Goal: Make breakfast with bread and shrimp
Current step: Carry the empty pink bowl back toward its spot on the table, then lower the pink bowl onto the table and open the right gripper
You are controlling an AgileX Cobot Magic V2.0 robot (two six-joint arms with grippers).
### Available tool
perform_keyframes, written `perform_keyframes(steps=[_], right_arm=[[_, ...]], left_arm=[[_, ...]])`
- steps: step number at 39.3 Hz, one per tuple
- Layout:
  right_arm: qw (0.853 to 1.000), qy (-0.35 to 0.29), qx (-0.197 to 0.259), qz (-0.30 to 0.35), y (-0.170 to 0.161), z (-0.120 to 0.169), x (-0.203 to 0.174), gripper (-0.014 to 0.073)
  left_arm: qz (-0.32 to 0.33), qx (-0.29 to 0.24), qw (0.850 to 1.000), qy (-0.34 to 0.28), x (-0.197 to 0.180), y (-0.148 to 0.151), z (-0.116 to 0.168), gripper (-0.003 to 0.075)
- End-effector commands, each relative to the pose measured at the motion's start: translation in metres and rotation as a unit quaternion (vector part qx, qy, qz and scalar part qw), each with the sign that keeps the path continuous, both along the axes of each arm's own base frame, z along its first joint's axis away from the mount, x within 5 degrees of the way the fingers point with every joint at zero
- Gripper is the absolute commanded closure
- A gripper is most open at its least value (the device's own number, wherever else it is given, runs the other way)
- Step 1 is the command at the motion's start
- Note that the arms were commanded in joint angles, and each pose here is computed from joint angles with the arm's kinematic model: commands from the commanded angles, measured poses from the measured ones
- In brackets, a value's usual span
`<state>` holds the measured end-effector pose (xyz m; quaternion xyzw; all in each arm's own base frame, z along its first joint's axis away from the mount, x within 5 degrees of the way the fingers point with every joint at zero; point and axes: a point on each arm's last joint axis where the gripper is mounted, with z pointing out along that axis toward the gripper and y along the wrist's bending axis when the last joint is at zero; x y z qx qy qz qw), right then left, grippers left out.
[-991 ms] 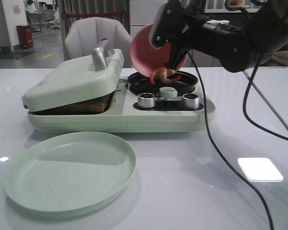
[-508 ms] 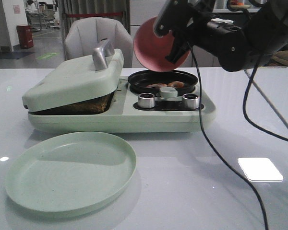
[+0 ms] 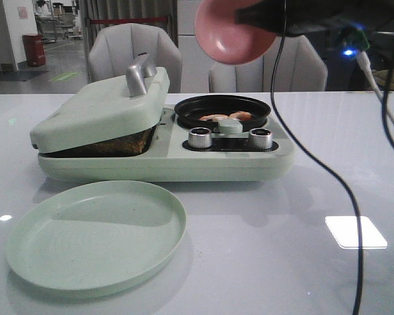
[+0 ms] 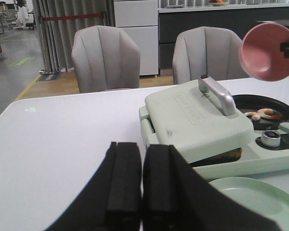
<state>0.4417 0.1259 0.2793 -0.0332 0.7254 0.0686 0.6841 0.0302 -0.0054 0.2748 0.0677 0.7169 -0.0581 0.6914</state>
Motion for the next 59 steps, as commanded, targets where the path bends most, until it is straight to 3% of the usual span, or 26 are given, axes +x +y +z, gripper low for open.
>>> perform_keyframes(steps=[1, 10, 21, 27, 35, 44, 59], right_arm=[[0.998, -0.023, 0.052, 0.009, -0.01, 0.069, -0.026, 0.0448], [0.997, 0.035, 0.065, 0.032, -0.039, 0.11, -0.06, 0.0448], [0.988, 0.142, 0.061, 0.016, -0.097, 0.118, -0.083, 0.0451], [0.974, 0.218, 0.058, 0.016, -0.114, 0.101, -0.084, 0.0451], [0.933, 0.352, 0.059, 0.047, -0.119, 0.061, -0.08, 0.0451], [0.904, 0.421, 0.06, 0.052, -0.119, 0.02, -0.068, 0.0451], [0.891, 0.45, 0.052, 0.013, -0.125, -0.04, -0.074, 0.0451]], left_arm=[[-0.005, -0.015, 0.999, -0.048, -0.002, 0.0, 0.015, 0.0606], [-0.005, -0.015, 0.999, -0.048, -0.002, 0.0, 0.015, 0.0606], [-0.005, -0.015, 0.999, -0.048, -0.002, 0.0, 0.015, 0.0606], [-0.005, -0.015, 0.999, -0.048, -0.002, 0.0, 0.015, 0.0606], [-0.005, -0.015, 0.999, -0.048, -0.002, 0.0, 0.015, 0.0606], [-0.005, -0.015, 0.999, -0.048, -0.002, 0.0, 0.015, 0.0606], [-0.005, -0.015, 0.999, -0.048, -0.002, 0.0, 0.015, 0.0606]])
